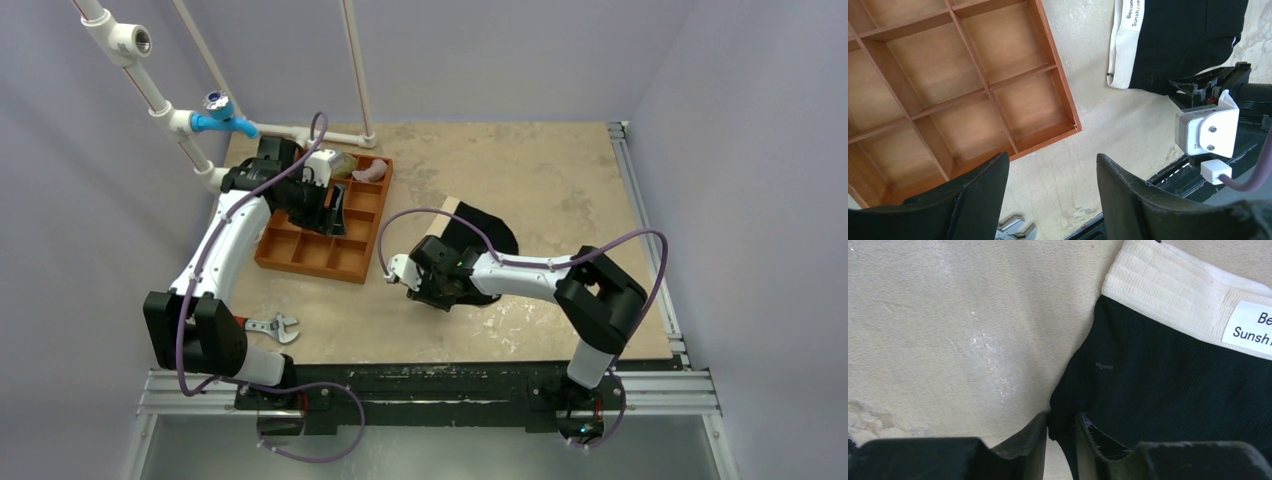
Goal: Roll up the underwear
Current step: Fold the underwear at the center of the board.
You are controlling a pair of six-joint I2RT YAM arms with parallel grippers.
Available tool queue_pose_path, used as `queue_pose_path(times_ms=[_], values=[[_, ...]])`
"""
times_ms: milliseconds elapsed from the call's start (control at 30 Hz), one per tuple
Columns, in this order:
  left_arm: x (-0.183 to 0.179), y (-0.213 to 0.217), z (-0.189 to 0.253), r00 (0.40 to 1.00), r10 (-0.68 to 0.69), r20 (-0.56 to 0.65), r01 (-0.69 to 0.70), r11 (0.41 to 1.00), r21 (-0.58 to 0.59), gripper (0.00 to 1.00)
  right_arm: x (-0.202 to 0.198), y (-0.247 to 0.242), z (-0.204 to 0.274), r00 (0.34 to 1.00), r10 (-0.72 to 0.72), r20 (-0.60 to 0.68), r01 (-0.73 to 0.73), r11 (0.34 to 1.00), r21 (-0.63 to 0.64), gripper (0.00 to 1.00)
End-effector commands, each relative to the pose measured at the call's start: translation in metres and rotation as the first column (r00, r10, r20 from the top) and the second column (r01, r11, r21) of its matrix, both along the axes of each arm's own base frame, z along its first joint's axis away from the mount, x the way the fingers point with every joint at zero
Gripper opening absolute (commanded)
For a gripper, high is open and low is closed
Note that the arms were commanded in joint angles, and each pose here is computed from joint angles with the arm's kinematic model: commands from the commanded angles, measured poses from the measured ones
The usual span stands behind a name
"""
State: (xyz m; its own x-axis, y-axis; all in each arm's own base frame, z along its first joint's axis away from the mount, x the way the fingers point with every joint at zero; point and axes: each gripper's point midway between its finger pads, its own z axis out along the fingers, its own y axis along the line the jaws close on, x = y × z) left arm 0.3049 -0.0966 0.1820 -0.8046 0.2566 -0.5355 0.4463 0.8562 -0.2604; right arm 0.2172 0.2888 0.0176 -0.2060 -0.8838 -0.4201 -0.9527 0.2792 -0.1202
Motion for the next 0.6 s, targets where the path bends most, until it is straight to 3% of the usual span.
queue_pose_path(times_ms=[0, 233, 367, 467, 567], values=[[0.002, -0.001, 0.003, 0.998, -0.021, 0.051, 0.022, 1.0, -0.014, 0.63, 0.004, -0.005, -0.008, 1.0, -0.019, 0.012, 0.02, 0.999, -0.035, 0.21], [0.001, -0.002, -0.008, 0.978, -0.096, 0.183, 0.098, 0.995, 0.0, 0.63, -0.004, 0.004, 0.025, 0.999, 0.034, -0.042, -0.031, 0.997, 0.072, 0.0], [-0.011, -0.014, -0.012, 0.94, -0.199, 0.276, 0.213, 0.977, -0.024, 0.63, -0.019, 0.002, 0.051, 0.985, 0.125, -0.122, -0.103, 0.979, 0.174, 0.0], [-0.023, -0.027, -0.009, 0.873, -0.308, 0.378, 0.334, 0.942, -0.005, 0.63, -0.026, -0.007, 0.064, 0.965, 0.167, -0.201, -0.115, 0.962, 0.246, 0.0], [-0.033, -0.04, -0.01, 0.771, -0.431, 0.469, 0.435, 0.894, 0.108, 0.63, -0.021, -0.022, 0.072, 0.952, 0.17, -0.256, -0.093, 0.953, 0.287, 0.0]])
